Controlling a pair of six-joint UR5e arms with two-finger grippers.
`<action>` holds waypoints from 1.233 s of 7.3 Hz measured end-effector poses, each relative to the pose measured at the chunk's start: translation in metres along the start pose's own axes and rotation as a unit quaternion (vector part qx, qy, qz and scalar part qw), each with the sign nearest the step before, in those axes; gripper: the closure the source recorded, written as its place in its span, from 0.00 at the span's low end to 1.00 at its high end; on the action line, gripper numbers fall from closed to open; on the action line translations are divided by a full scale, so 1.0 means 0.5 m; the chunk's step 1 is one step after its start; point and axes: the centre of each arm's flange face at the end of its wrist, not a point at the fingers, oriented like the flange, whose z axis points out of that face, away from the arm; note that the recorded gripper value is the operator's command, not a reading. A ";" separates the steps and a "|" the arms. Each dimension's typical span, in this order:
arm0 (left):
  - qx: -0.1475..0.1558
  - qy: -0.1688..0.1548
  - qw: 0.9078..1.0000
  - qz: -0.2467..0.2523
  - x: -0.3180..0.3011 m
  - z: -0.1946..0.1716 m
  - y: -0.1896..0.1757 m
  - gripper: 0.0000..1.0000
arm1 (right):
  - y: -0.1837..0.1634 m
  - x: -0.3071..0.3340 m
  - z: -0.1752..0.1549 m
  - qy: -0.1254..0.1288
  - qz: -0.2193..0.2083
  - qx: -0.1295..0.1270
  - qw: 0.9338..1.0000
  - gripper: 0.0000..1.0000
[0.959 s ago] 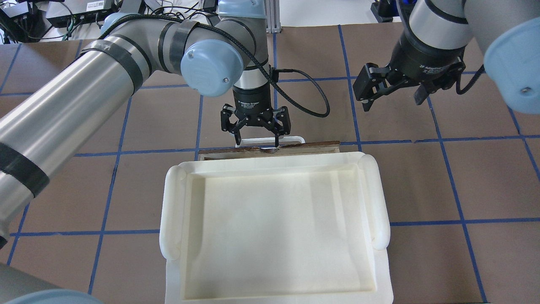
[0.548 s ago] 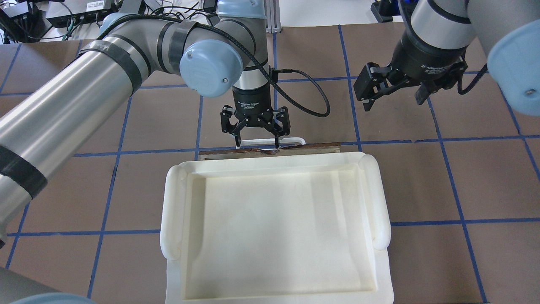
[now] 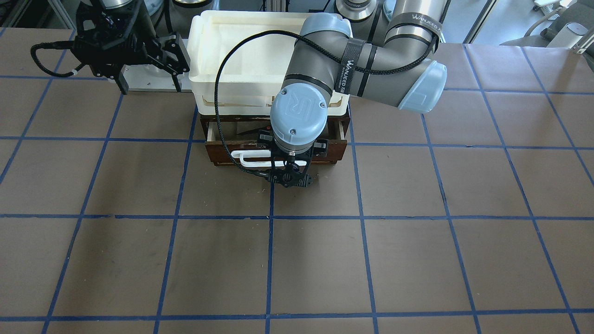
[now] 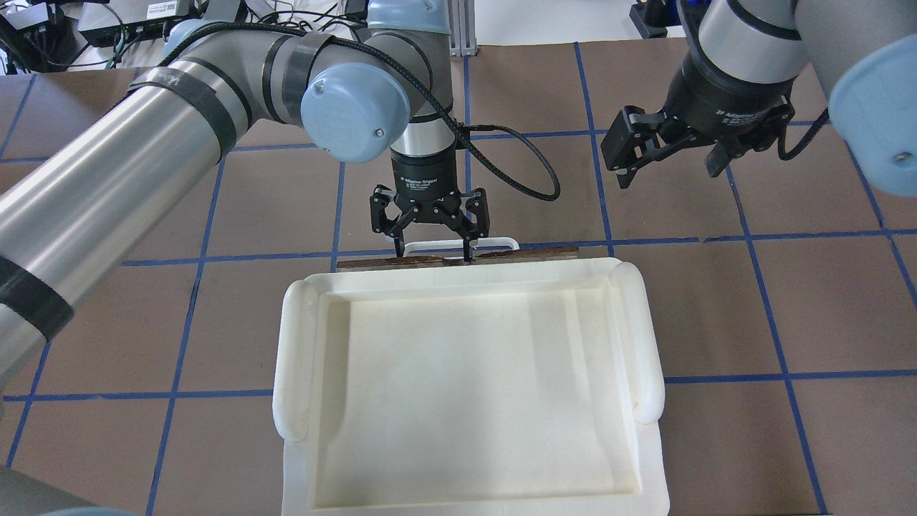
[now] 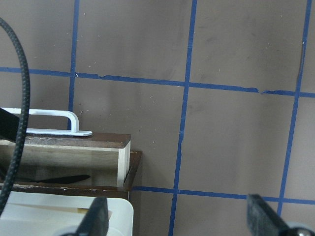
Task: Put scissors in drawer and close it
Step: 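Push the drawer front with the left gripper toward the robot's far side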
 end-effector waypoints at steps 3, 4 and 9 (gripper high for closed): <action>-0.016 -0.002 1.000 -0.002 -0.003 0.006 0.011 0.00 | -0.001 0.001 0.000 0.000 0.000 0.000 1.000 0.00; -0.020 -0.002 1.000 -0.004 -0.006 0.005 0.016 0.00 | -0.001 0.002 -0.001 0.001 0.000 0.001 1.000 0.00; -0.041 -0.005 0.999 -0.006 -0.010 0.006 0.033 0.00 | -0.001 0.003 0.000 0.001 0.001 0.001 1.000 0.00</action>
